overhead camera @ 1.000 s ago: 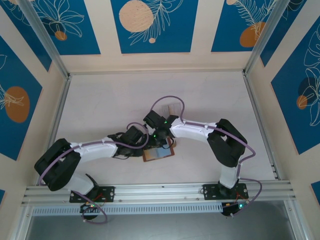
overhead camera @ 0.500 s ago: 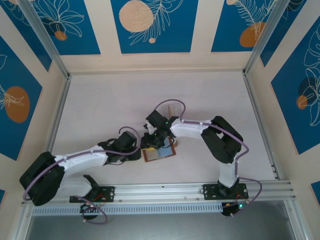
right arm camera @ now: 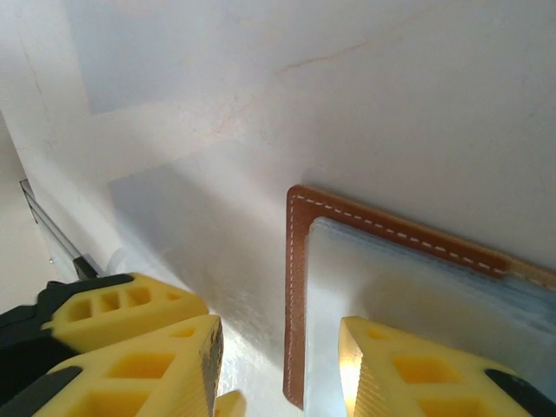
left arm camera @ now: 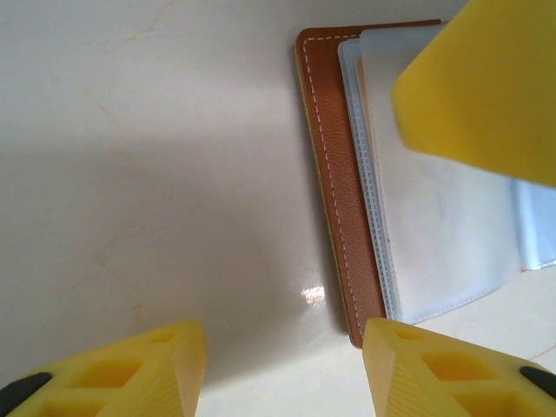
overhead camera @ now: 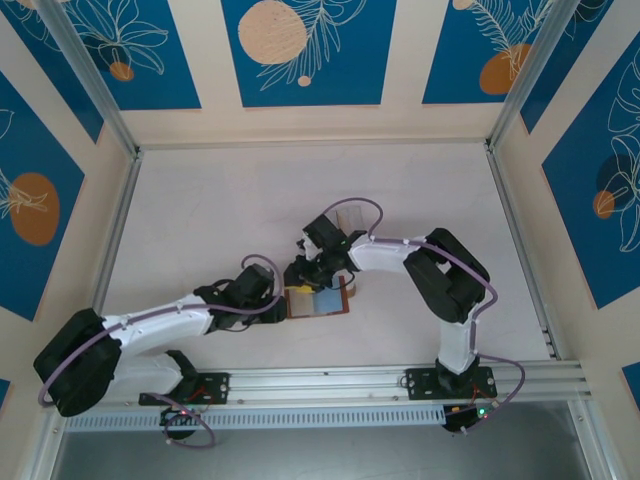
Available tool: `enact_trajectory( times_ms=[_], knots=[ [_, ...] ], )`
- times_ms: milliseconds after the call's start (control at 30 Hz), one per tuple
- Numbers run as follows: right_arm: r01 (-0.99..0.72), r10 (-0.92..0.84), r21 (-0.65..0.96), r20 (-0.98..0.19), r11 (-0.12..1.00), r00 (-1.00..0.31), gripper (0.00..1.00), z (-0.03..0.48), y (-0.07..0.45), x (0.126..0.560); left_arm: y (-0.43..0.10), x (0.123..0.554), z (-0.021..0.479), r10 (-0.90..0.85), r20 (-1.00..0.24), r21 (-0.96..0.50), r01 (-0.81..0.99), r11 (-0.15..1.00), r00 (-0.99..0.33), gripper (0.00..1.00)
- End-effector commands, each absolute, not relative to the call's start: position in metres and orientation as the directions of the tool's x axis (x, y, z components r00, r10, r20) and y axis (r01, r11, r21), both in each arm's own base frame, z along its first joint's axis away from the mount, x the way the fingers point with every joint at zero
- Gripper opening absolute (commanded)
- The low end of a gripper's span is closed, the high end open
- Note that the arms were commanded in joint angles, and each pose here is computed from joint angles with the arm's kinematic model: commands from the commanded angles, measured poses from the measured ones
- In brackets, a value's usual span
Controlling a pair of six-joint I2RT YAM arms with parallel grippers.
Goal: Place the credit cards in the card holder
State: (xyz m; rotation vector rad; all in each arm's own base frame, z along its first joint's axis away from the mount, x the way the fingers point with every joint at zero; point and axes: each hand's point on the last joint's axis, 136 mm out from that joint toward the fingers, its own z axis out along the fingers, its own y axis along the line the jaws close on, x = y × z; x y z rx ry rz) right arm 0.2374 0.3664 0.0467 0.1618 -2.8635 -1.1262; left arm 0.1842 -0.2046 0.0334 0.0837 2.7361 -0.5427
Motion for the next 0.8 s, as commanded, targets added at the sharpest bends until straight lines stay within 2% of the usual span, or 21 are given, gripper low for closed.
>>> enact_trajectory(
  times_ms=[0, 167, 300, 567, 767],
  knots=[
    [-0.11, -0.156, 0.709, 0.0, 0.696, -0.988, 0.42, 0.074, 0.366, 0.234, -0.224, 0.193, 0.046, 0.016, -0.383, -0.389, 0.177, 0.904, -0.924, 0.52],
    [-0.133, -0.157, 0.72, -0.034, 0.681, -0.987, 0.42, 0.09, 0.358, 0.239, -0.226, 0.199, 0.046, 0.014, -0.386, -0.372, 0.169, 0.913, -0.922, 0.53],
    [-0.136, -0.114, 0.683, -0.076, 0.718, -0.99, 0.41, 0.096, 0.339, 0.25, -0.23, 0.205, 0.046, 0.023, -0.39, -0.353, 0.173, 0.919, -0.92, 0.54],
    [-0.167, -0.049, 0.42, -0.278, 0.892, -0.959, 0.33, 0.125, 0.271, 0.297, -0.234, 0.218, 0.033, 0.045, -0.395, -0.289, 0.17, 0.942, -0.918, 0.5],
    [-0.134, -0.051, 0.206, -0.362, 0.969, -0.931, 0.26, 0.133, 0.23, 0.343, -0.234, 0.218, 0.013, 0.061, -0.366, -0.261, 0.165, 0.951, -0.929, 0.44]
  ],
)
